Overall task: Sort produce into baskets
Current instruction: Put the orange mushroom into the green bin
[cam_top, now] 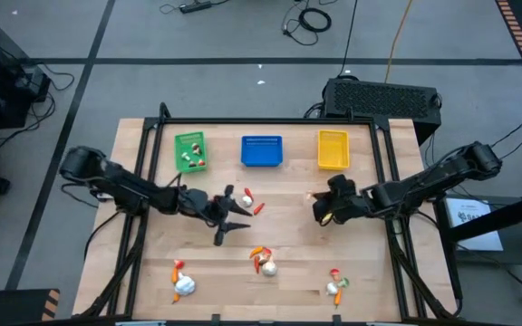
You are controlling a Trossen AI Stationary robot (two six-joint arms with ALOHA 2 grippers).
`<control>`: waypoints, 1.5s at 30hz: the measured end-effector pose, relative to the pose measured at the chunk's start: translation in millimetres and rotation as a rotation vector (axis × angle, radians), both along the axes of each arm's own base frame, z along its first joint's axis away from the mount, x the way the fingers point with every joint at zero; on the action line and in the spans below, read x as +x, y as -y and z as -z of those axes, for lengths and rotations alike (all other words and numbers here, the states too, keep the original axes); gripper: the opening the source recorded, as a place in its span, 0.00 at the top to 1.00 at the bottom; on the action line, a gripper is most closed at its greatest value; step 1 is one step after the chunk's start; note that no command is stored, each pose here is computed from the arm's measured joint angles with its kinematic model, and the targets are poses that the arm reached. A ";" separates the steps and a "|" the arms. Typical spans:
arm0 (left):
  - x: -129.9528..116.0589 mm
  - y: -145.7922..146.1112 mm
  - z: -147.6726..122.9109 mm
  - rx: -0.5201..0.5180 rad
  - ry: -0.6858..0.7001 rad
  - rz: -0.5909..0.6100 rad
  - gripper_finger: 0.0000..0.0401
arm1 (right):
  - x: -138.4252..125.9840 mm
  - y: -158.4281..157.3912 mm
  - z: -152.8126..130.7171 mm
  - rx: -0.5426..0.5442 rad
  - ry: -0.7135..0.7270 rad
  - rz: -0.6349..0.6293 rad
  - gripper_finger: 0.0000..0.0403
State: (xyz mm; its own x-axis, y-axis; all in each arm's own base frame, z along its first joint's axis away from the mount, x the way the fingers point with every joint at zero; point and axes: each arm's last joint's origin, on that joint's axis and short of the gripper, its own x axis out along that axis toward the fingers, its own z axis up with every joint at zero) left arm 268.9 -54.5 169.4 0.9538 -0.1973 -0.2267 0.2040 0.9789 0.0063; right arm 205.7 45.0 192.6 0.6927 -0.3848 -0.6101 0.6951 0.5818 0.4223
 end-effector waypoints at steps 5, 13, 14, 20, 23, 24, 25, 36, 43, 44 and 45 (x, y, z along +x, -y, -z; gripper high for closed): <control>18.5 8.0 6.6 0.095 0.073 0.045 0.59 | 21.6 -8.9 -14.4 -0.060 0.199 -0.111 1.00; 45.5 20.6 -5.9 0.322 0.138 -0.040 0.59 | 42.8 -20.7 -3.8 -0.086 0.258 -0.222 1.00; 46.8 21.6 -6.7 0.341 0.128 -0.054 0.59 | 43.5 -21.0 -0.4 -0.081 0.241 -0.222 1.00; 44.1 19.5 7.5 0.339 -0.035 -0.084 0.59 | 47.1 -22.6 16.5 -0.060 0.169 -0.222 1.00; 44.9 14.8 13.6 0.293 -0.083 -0.109 0.59 | 46.6 -22.3 19.9 -0.067 0.142 -0.223 1.00; 45.6 12.8 14.9 0.282 -0.088 -0.118 0.59 | 46.5 -22.2 19.7 -0.067 0.143 -0.223 1.00; 46.5 10.9 16.1 0.263 -0.093 -0.125 0.59 | 46.2 -22.1 20.1 -0.068 0.136 -0.223 1.00; 104.7 12.5 42.5 0.183 -0.177 -0.051 0.59 | 43.3 -21.1 20.6 -0.099 0.097 -0.239 1.00; 139.1 21.4 37.7 0.255 -0.294 -0.024 0.51 | 33.1 -19.5 13.0 -0.107 0.062 -0.248 1.00; 142.9 21.1 36.5 0.270 -0.296 -0.026 0.49 | 30.4 -20.2 10.0 -0.108 0.067 -0.248 1.00; 146.7 20.3 35.2 0.279 -0.294 -0.035 0.46 | 28.5 -21.7 6.6 -0.113 0.081 -0.247 1.00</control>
State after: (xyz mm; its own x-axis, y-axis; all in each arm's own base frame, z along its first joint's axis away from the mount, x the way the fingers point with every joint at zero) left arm 415.6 -74.8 134.2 0.8452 -0.0584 -0.5312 0.2035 0.9543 0.2189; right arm 234.2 66.8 186.0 0.8183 -0.2607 -0.5122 0.4935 0.7756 0.3936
